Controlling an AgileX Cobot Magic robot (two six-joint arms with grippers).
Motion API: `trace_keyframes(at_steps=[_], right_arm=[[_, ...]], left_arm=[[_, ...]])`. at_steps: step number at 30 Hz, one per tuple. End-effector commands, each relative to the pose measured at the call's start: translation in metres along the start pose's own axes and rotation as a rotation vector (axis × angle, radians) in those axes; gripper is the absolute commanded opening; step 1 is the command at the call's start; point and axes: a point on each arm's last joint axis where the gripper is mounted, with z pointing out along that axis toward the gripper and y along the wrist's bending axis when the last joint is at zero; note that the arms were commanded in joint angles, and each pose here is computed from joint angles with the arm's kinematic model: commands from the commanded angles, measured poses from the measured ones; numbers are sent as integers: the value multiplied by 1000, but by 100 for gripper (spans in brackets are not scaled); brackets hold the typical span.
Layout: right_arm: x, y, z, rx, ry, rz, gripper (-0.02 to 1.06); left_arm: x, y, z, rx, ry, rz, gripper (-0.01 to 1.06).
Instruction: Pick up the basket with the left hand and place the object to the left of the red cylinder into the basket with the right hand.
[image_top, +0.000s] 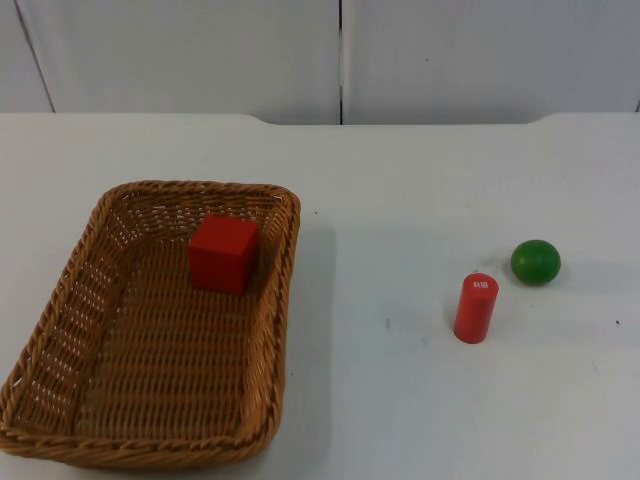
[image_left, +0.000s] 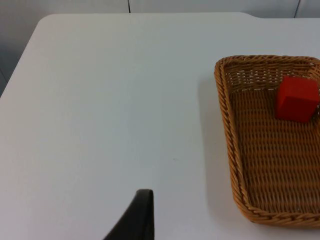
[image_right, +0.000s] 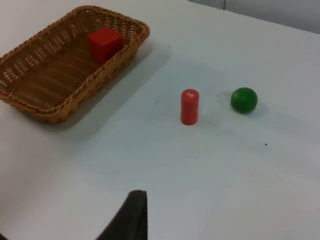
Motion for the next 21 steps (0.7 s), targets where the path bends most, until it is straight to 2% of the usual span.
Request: trace_keyframes(at_steps=[1,10,14,21], right_arm=[[1,0,1,35,-6,12,105],[0,1,1,156,-5,75,105],[0,2,1,249,-5,123,105],[0,3,2,354,-4,177,105]], left_arm=[[1,1,0,-7,-4,4,105],[1,1,0,-7,-4,4,105],[1,1,0,-7,-4,4,105],[1,1,0,-7,-4,4,105]])
